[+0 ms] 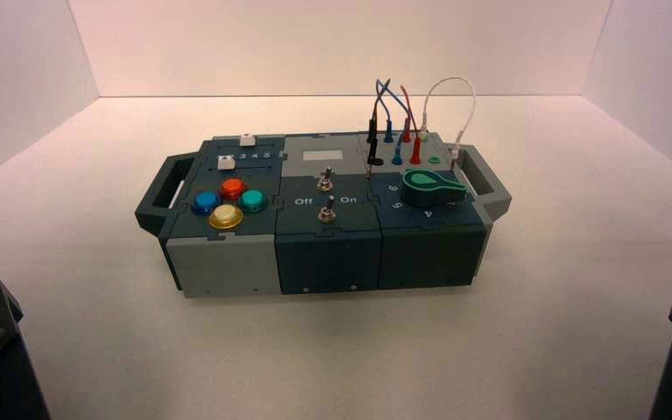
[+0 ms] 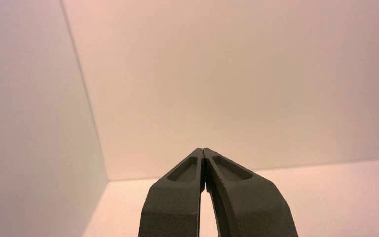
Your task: Rotate the box counterclockwise.
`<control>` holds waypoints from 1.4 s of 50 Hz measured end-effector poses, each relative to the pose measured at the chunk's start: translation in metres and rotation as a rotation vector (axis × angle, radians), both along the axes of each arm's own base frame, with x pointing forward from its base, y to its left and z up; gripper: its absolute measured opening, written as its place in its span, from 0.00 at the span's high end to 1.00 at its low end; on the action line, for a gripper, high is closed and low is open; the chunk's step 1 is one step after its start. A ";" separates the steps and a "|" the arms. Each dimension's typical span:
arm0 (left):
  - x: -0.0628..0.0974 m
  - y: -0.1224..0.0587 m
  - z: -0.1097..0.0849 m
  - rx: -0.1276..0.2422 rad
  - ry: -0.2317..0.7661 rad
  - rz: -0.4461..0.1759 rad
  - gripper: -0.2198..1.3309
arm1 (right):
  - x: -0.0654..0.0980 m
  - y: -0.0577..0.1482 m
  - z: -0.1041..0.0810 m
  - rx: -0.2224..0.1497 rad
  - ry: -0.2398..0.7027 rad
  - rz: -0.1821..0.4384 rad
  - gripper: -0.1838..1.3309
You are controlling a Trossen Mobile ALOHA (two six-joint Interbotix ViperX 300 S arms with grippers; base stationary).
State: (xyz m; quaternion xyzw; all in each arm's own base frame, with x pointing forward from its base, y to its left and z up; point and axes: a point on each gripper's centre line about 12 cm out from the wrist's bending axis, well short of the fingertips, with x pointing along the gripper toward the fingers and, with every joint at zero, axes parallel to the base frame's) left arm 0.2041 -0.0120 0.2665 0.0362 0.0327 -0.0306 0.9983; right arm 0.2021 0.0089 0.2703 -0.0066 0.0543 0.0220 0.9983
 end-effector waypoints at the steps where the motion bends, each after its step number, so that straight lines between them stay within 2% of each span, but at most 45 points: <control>1: 0.000 0.000 0.000 0.000 0.002 0.000 0.96 | 0.000 0.000 0.000 0.000 0.003 0.000 0.97; 10: 0.012 -0.015 -0.009 0.047 0.100 -0.069 0.96 | 0.003 0.019 -0.005 -0.020 0.105 0.091 0.97; 14: 0.016 -0.021 -0.013 0.057 0.148 -0.096 0.96 | 0.003 0.028 -0.007 -0.030 0.162 0.138 0.97; 21: 0.026 -0.032 -0.018 0.074 0.255 -0.138 0.96 | 0.002 0.053 -0.015 -0.055 0.303 0.250 0.97; 25: 0.031 -0.037 -0.021 0.084 0.302 -0.154 0.96 | 0.000 0.063 -0.018 -0.058 0.356 0.293 0.97; 27: 0.036 -0.040 -0.024 0.092 0.348 -0.165 0.96 | -0.001 0.071 -0.021 -0.059 0.414 0.329 0.97; 39: 0.055 -0.053 -0.033 0.118 0.484 -0.196 0.96 | -0.007 0.081 -0.024 -0.020 0.580 0.367 0.97; 53: 0.092 -0.077 -0.040 0.152 0.634 -0.240 0.96 | -0.021 0.086 -0.030 0.026 0.739 0.395 0.97; 62: 0.111 -0.094 -0.055 0.171 0.692 -0.271 0.96 | -0.030 0.091 -0.037 0.048 0.841 0.424 0.97; 70: 0.130 -0.106 -0.079 0.180 0.763 -0.281 0.96 | -0.036 0.101 -0.046 0.068 0.935 0.465 0.98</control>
